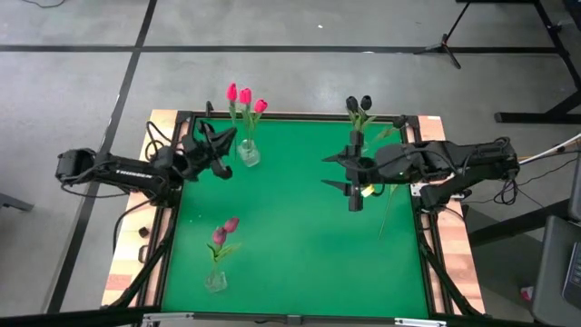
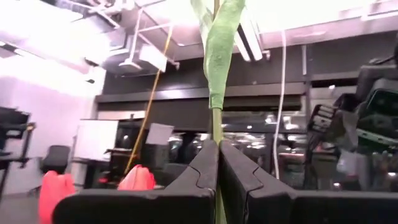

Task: Sort flowers into vase by color
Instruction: Put the pink flower into the top left transparent vase, then put the dark red flower into the bottom transparent flower vase

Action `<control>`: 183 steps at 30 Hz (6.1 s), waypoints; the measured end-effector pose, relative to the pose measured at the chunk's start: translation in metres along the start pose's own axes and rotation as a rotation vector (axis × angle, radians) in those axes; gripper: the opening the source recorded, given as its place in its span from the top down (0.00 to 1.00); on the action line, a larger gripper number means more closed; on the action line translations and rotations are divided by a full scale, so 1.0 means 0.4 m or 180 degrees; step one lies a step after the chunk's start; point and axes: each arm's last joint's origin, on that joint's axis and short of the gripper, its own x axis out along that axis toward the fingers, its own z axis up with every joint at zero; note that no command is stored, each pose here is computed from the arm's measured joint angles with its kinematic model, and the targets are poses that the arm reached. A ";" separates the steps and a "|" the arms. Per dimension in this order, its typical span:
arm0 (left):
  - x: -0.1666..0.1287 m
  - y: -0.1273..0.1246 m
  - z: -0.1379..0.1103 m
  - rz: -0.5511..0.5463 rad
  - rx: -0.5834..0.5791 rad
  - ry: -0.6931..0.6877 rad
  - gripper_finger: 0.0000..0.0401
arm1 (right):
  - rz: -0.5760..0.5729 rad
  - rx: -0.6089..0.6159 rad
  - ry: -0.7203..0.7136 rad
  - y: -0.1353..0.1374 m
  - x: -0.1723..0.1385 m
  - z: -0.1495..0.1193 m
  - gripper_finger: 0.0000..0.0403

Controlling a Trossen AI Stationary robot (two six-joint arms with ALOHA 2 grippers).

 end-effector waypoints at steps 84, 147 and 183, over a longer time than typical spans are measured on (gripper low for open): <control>-0.043 -0.019 -0.022 -0.0333 -0.0156 0.0975 0.74 | -0.0084 0.0533 -0.1095 -0.183 0.494 -0.063 0.98; -0.113 0.002 -0.050 0.0120 -0.0039 0.1975 0.66 | -0.0166 0.1080 -0.0247 -0.302 0.544 -0.199 0.45; -0.143 -0.026 -0.066 -0.0084 -0.0288 0.2336 0.66 | 0.0855 0.0551 0.0830 -0.022 0.291 -0.098 0.45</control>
